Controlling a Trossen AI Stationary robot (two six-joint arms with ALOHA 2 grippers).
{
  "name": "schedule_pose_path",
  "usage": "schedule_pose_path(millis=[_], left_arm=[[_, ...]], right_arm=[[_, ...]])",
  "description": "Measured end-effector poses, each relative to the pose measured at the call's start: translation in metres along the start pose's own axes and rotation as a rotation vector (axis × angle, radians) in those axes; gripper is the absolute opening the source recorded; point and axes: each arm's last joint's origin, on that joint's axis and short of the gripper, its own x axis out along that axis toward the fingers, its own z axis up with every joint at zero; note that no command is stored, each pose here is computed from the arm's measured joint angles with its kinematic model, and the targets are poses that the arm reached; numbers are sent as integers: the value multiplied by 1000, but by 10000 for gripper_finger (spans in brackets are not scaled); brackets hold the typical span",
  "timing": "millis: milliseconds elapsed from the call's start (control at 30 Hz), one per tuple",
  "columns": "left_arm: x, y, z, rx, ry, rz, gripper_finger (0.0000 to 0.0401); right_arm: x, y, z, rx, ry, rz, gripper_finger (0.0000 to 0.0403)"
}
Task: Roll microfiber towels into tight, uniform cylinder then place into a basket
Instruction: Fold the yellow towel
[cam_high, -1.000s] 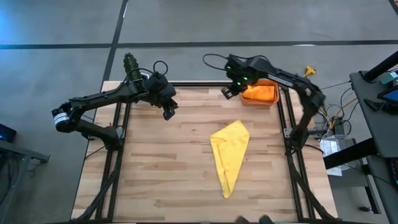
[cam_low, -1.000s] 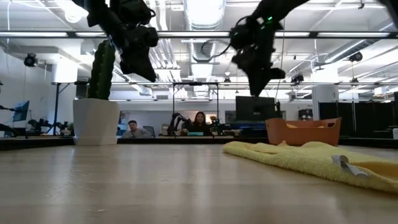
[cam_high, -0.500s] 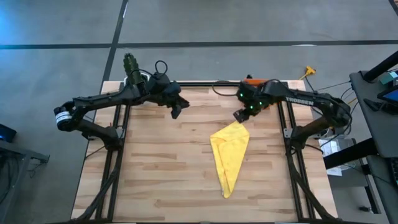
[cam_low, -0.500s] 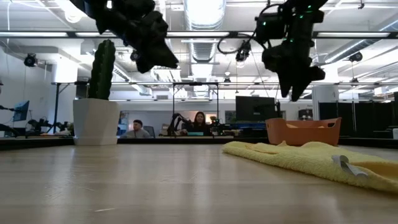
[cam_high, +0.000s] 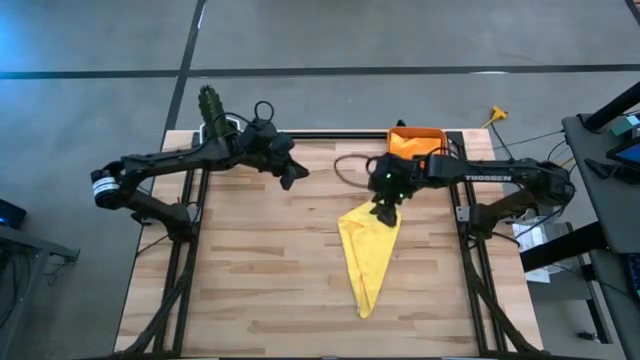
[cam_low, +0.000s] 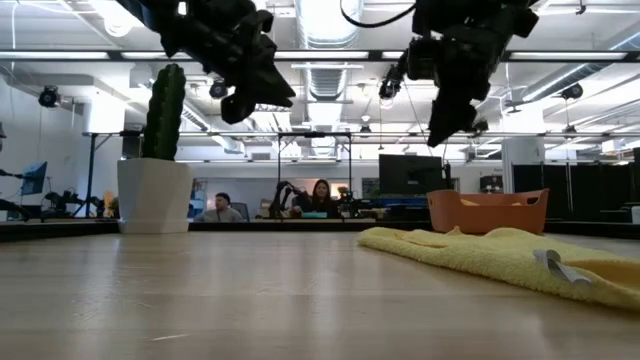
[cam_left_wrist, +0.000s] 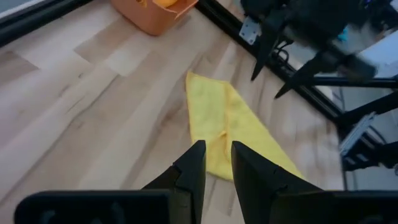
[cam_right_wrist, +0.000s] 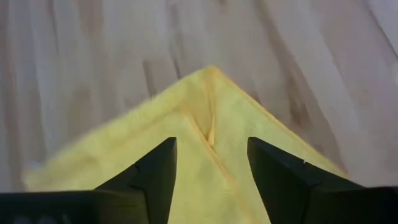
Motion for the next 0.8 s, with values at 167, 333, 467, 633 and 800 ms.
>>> schedule_pose_path(millis=[167, 333, 467, 633, 800], left_arm=[[-5, -1, -3, -79, 26, 9, 61], [-7, -1, -10, -140, 90, 39, 61], [-6, -1, -16, -187, 133, 55, 61], [-2, -5, -21, -217, 151, 48, 61], [-1, -11, -24, -208, 169, 36, 61]], right_arm=[[24, 3, 0, -231, 69, 14, 173], [53, 2, 1, -317, 128, 75, 162], [76, 5, 4, -334, 167, 177, 157], [104, 7, 7, -377, 237, 205, 155], [119, 6, 10, -334, 295, 202, 155]])
